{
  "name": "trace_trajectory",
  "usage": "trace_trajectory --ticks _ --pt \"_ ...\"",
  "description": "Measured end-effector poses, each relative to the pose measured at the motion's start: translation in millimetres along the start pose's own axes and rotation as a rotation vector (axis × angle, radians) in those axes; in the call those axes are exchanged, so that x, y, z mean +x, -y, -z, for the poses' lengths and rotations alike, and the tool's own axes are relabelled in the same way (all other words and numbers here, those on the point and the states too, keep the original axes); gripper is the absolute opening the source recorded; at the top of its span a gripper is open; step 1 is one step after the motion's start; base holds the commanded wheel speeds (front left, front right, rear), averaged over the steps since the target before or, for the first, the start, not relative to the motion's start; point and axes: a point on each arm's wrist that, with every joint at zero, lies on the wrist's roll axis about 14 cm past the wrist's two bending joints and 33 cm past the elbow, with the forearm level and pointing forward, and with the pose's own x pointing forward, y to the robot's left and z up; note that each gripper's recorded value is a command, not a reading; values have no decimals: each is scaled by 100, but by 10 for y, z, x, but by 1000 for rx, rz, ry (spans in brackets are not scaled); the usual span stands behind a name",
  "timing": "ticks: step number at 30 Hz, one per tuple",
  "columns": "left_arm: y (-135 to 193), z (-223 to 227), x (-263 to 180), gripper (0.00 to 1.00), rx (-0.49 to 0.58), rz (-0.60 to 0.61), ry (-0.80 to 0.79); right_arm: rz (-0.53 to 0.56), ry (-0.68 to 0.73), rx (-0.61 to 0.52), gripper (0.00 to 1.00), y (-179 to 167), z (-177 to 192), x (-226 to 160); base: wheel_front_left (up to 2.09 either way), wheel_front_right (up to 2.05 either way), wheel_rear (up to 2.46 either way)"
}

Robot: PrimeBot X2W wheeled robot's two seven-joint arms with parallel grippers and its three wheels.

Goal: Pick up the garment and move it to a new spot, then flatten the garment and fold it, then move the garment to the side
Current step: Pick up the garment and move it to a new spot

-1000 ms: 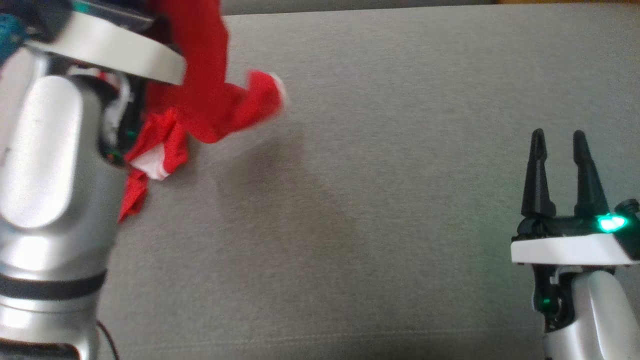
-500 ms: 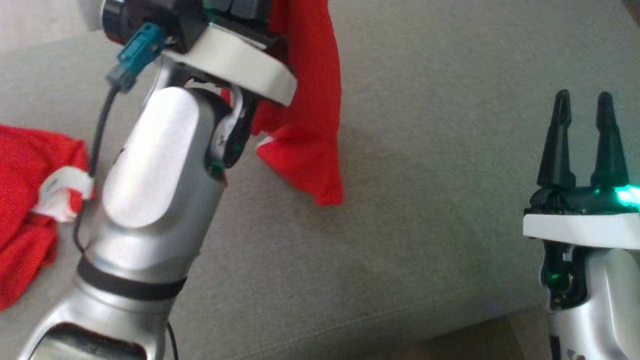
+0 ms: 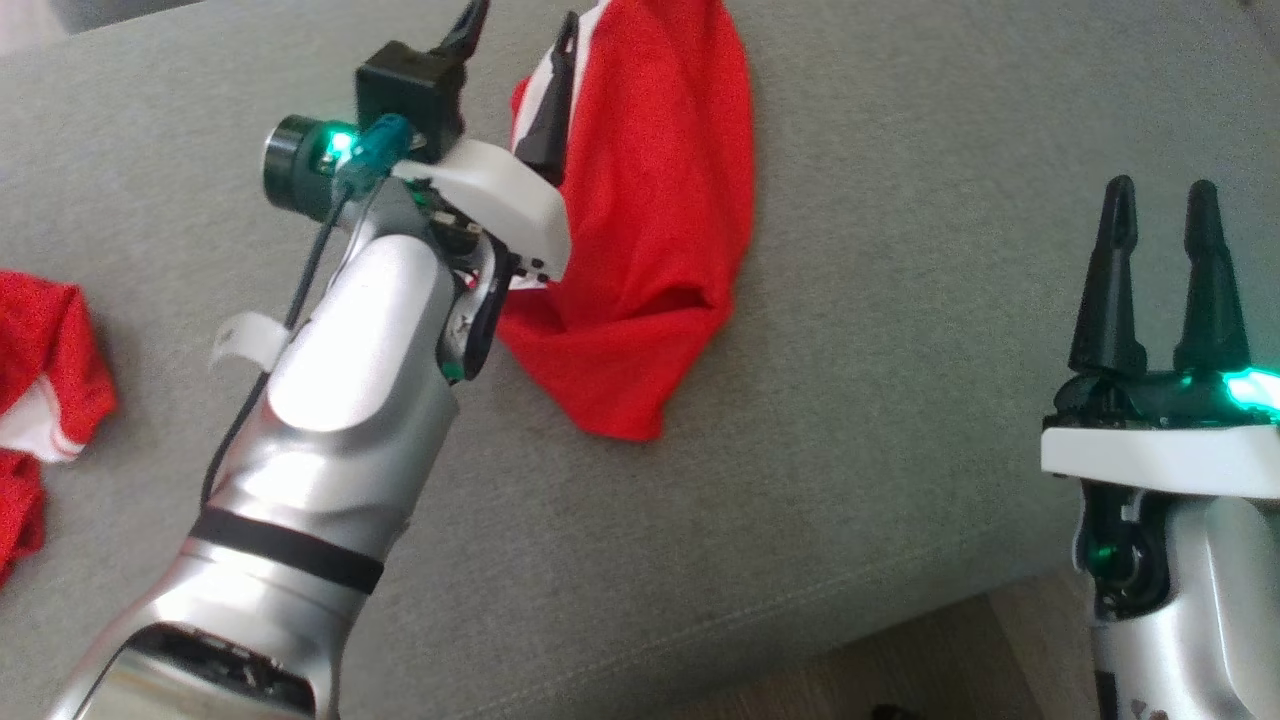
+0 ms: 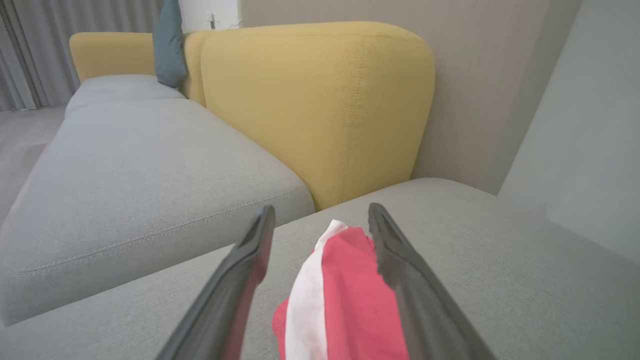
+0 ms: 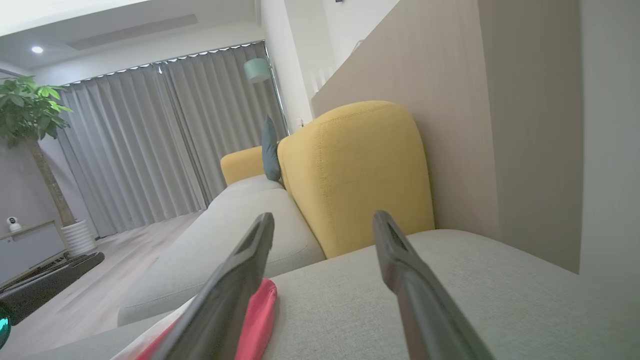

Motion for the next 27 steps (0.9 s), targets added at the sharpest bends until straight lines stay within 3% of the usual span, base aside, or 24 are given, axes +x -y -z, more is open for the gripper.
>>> trace_trajectory --ticks 6,12,21,27 --pt "-503 -138 -245 100 27 -123 46 -59 -1 -4 100 -198 49 88 0 0 0" --pt "-1005 -154 -954 100 64 -274 64 -145 -16 -17 100 -495 145 154 0 0 0" --pt "-1012 44 -2056 100 40 -444 25 -247 -82 -25 100 -840 369 37 0 0 0" --pt "-959 -98 -2357 100 11 -525 76 -317 -108 -25 100 -1068 449 -48 0 0 0"
